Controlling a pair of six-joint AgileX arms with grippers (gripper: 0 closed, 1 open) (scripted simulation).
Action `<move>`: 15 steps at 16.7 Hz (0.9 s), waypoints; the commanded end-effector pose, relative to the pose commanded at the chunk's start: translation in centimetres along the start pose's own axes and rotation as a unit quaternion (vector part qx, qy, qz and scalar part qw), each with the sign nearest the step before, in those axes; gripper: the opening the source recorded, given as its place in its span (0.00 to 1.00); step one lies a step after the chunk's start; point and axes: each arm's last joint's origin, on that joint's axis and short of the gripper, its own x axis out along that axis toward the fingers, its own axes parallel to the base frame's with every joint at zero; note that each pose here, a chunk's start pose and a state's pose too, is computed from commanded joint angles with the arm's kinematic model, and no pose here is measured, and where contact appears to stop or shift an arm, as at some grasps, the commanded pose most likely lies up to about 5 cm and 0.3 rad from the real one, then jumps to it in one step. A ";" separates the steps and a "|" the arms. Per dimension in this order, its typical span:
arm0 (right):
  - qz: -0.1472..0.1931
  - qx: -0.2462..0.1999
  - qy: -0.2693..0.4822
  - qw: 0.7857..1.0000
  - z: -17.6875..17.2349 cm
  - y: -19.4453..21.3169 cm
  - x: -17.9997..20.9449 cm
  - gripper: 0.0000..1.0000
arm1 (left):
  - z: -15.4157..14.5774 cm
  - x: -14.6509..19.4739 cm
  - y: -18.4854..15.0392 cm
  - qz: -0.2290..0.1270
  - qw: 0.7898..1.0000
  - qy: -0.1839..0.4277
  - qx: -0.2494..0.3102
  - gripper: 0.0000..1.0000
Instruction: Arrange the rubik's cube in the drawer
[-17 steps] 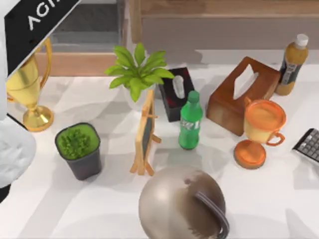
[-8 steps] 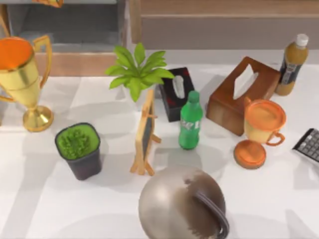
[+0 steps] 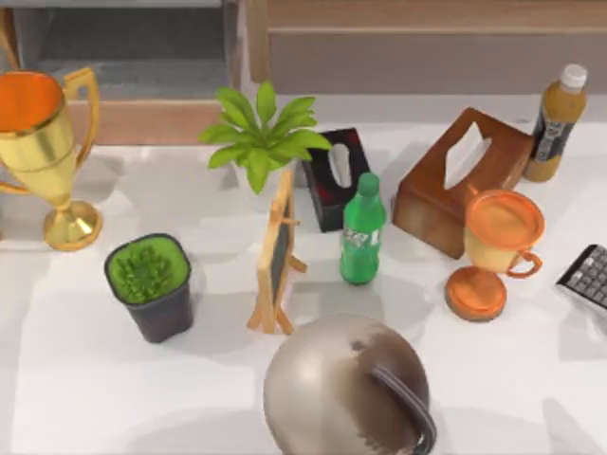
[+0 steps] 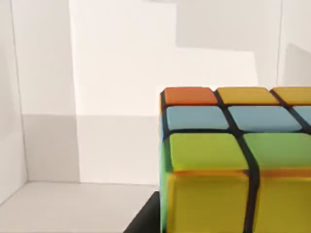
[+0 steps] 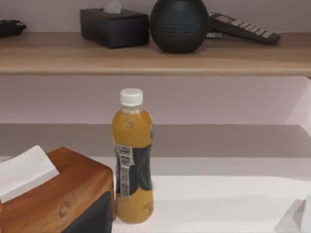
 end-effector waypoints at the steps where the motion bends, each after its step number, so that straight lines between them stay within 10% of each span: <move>1: 0.000 0.000 0.000 1.000 0.0 0.0 0.0 1.00 | -0.1 1.8 1.6 -0.005 1.000 0.017 -0.007 0.00; 7: 0.000 0.000 0.000 1.000 0.0 0.0 0.0 1.00 | -0.6 10.5 6.1 -0.046 0.996 0.080 -0.012 0.00; 15: 0.000 0.000 0.000 1.000 0.0 0.0 0.0 1.00 | -0.6 11.3 6.1 -0.052 0.995 0.085 -0.009 0.08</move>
